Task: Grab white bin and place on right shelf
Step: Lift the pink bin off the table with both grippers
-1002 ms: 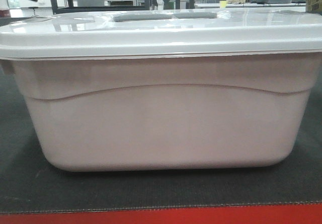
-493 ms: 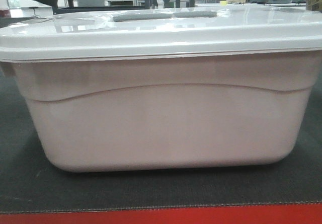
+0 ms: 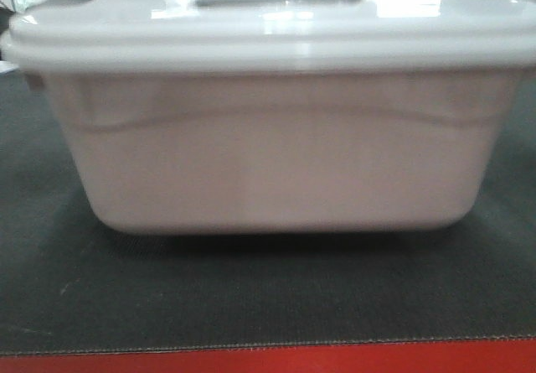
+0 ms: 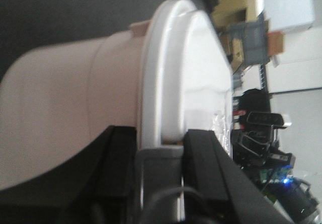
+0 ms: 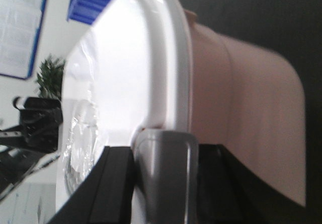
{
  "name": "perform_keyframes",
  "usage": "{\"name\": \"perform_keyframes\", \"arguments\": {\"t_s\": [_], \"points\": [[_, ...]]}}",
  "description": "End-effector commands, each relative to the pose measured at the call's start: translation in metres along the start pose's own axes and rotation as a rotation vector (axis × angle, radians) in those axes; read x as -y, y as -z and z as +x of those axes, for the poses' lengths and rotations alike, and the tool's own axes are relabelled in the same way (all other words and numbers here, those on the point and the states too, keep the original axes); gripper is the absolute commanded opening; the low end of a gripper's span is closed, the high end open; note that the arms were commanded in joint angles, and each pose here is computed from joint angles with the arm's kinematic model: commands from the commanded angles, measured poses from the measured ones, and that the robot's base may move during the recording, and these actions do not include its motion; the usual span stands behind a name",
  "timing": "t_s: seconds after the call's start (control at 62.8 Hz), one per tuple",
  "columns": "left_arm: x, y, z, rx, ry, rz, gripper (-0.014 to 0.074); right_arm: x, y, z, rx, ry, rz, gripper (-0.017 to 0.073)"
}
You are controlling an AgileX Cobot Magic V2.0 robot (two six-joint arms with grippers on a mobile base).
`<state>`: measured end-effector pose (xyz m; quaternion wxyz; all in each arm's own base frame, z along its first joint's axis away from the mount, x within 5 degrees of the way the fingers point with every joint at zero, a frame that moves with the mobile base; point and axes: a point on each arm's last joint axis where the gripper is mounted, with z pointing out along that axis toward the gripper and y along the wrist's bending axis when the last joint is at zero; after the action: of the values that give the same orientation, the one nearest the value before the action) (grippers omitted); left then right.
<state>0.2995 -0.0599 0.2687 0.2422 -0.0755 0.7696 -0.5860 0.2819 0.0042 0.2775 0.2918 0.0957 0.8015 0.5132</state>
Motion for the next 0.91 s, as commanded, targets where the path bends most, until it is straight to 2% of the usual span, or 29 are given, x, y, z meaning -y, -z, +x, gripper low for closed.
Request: {"name": "perform_keyframes", "arguments": {"t_s": [0.0, 0.159, 0.27, 0.398, 0.509, 0.621, 0.764, 0.891], "points": [[0.04, 0.004, 0.007, -0.062, -0.008, 0.271, -0.0134, -0.049, 0.012, 0.006, -0.022, 0.053, -0.285, 0.0069], [0.046, 0.002, 0.004, -0.026, 0.016, 0.323, -0.0127, -0.067, 0.021, 0.004, 0.056, 0.06, -0.363, 0.0069], [0.059, -0.001, 0.005, -0.002, 0.022, 0.387, -0.0127, -0.08, 0.028, 0.004, 0.098, 0.057, -0.412, 0.0069], [0.081, -0.006, 0.005, -0.02, -0.034, 0.436, -0.0127, -0.089, 0.033, 0.005, 0.116, 0.038, -0.443, 0.0069], [0.099, -0.007, 0.005, -0.035, -0.086, 0.469, -0.0126, -0.099, 0.039, 0.008, 0.135, 0.054, -0.47, 0.0069], [0.119, -0.006, 0.002, -0.048, -0.115, 0.502, -0.0126, -0.108, 0.044, 0.011, 0.152, 0.07, -0.493, 0.0069], [0.137, -0.001, -0.003, -0.039, -0.165, 0.528, -0.0126, -0.113, 0.047, 0.014, 0.163, 0.082, -0.499, 0.0069], [0.15, 0.002, -0.006, -0.033, -0.182, 0.542, -0.0126, -0.113, 0.047, 0.014, 0.164, 0.082, -0.5, 0.0069]]}}
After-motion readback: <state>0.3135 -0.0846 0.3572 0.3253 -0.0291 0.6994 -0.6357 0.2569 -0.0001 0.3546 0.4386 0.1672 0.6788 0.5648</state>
